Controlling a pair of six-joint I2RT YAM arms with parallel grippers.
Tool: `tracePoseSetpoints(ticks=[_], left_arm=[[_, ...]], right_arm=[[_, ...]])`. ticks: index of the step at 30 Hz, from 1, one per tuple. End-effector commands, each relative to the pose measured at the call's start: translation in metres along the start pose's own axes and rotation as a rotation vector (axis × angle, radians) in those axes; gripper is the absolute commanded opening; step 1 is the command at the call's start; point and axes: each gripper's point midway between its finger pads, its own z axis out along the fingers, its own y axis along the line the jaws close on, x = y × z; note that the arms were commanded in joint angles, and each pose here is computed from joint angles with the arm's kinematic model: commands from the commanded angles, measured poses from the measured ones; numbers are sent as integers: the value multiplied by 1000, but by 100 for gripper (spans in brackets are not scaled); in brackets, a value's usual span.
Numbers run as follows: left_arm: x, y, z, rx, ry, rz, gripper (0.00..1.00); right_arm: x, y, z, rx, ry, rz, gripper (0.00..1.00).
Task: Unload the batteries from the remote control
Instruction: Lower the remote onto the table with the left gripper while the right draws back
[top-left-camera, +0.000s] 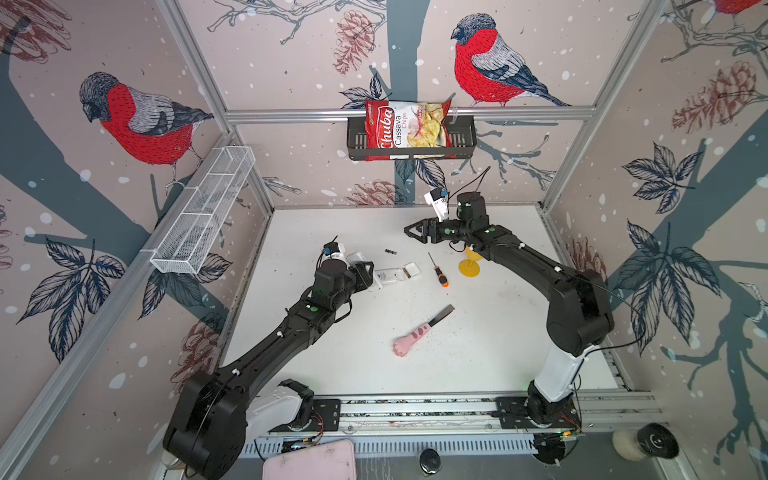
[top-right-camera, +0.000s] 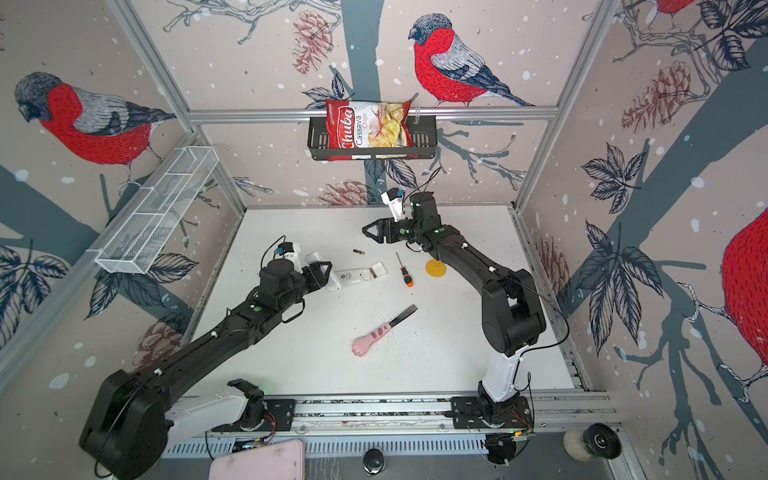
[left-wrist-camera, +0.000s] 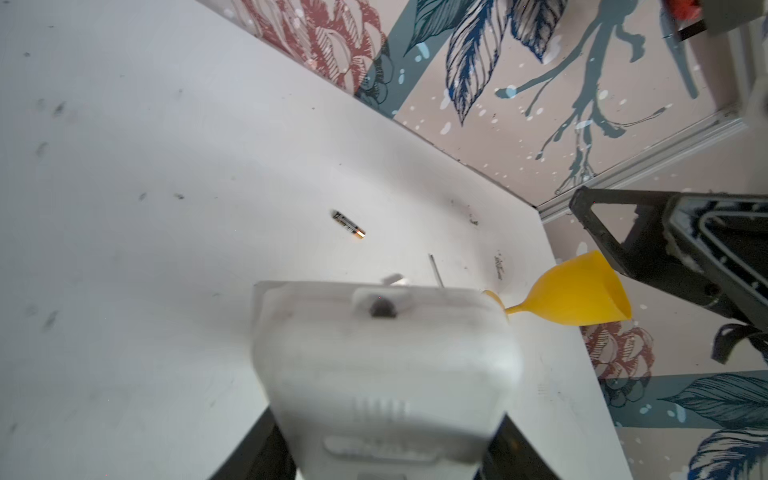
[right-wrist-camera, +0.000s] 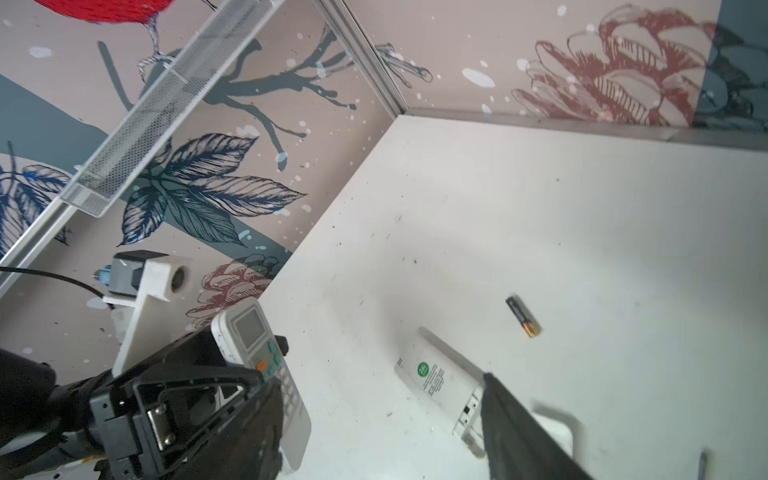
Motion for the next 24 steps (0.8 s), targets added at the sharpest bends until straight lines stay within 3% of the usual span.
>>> tracePoseSetpoints(ticks=[1, 14, 18, 24], left_arm=[[17, 33, -9, -146, 48, 23, 50], [50, 81, 14, -409, 296, 49, 50], [60, 86, 28, -439, 402, 61, 50], [68, 96, 41, -453, 456, 62, 50]], right_arm=[[9, 1, 3, 46, -1, -21, 74], [32, 7, 12, 46, 60, -25, 74], [34, 4, 15, 52, 72, -18, 75], [34, 1, 15, 72, 82, -27, 75]])
